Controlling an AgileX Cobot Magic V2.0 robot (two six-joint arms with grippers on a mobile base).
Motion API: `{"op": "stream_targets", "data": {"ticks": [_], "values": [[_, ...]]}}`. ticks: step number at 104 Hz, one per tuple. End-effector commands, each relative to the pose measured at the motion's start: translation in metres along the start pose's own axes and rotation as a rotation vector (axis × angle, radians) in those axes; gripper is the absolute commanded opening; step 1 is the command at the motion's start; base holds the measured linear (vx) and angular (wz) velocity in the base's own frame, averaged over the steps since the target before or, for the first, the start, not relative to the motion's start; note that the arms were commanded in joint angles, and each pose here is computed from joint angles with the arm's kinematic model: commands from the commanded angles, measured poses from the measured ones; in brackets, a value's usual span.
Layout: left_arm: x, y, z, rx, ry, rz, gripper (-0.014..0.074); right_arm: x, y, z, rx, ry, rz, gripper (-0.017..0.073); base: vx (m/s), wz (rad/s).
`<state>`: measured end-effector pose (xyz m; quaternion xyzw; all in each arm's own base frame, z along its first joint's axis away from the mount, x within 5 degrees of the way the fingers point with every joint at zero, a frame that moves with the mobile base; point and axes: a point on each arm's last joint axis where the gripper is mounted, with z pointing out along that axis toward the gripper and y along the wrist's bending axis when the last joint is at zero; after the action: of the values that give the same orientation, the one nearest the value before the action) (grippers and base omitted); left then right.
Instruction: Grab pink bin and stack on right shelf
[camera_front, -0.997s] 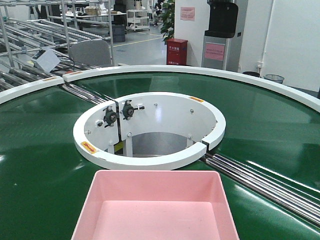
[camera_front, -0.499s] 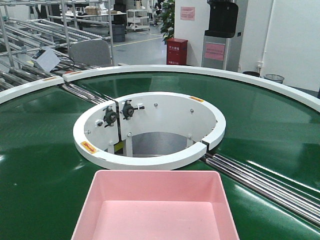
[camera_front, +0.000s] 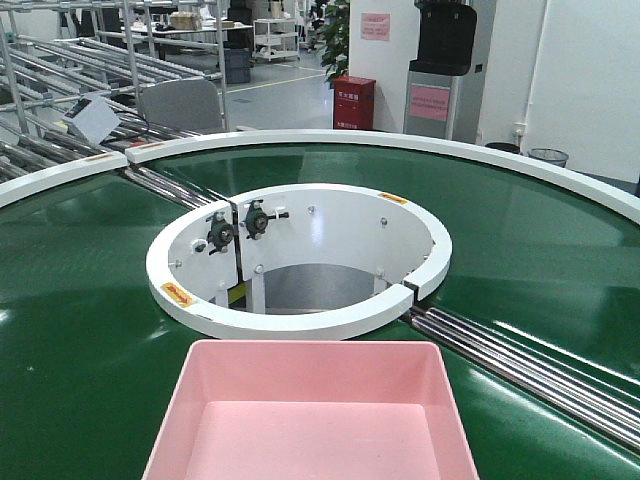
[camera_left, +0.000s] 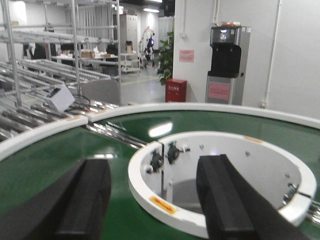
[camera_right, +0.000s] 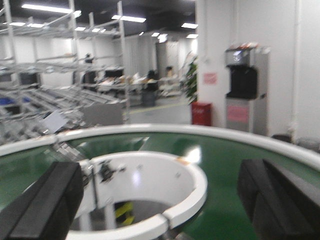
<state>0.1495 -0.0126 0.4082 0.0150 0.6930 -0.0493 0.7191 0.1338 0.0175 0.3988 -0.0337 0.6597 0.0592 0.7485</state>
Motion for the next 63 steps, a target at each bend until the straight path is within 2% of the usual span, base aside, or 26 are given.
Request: {"op": "stream_targets", "data": {"ticks": [1, 15, 26, 31, 37, 49, 56, 63], "values": [[-0.011, -0.006, -0.003, 0.036, -0.007, -0.011, 0.0501, -0.011, 0.008, 0.001, -0.054, -0.01, -0.003, 0.0659, 0.0, 0.0], [-0.006, -0.017, 0.006, 0.116, 0.239, -0.002, 0.0482, -0.005, 0.018, 0.023, -0.107, 0.252, -0.034, 0.0605, 0.0, 0.0], [-0.01, -0.03, 0.032, 0.181, 0.39, -0.039, 0.047, -0.002, 0.022, 0.064, -0.066, 0.521, -0.007, 0.0564, 0.0, 0.0], [-0.01, -0.035, 0.046, 0.201, 0.441, -0.036, 0.0468, -0.004, 0.023, 0.079, -0.047, 0.57, 0.013, 0.0555, 0.0, 0.0], [-0.009, -0.042, 0.067, 0.226, 0.501, -0.046, 0.0468, 0.001, 0.025, 0.103, -0.032, 0.644, 0.012, 0.0541, 0.0, 0.0], [0.015, -0.06, 0.124, 0.256, 0.66, -0.051, 0.0468, 0.02, 0.031, 0.145, -0.025, 0.772, 0.021, 0.0529, 0.0, 0.0], [0.041, -0.07, 0.157, 0.255, 0.757, -0.07, 0.0468, 0.041, 0.034, 0.167, -0.02, 0.849, 0.018, 0.0529, 0.0, 0.0], [0.065, -0.08, 0.182, 0.263, 0.837, -0.06, 0.0468, 0.059, 0.036, 0.182, -0.016, 0.897, 0.013, 0.0529, 0.0, 0.0]]}}
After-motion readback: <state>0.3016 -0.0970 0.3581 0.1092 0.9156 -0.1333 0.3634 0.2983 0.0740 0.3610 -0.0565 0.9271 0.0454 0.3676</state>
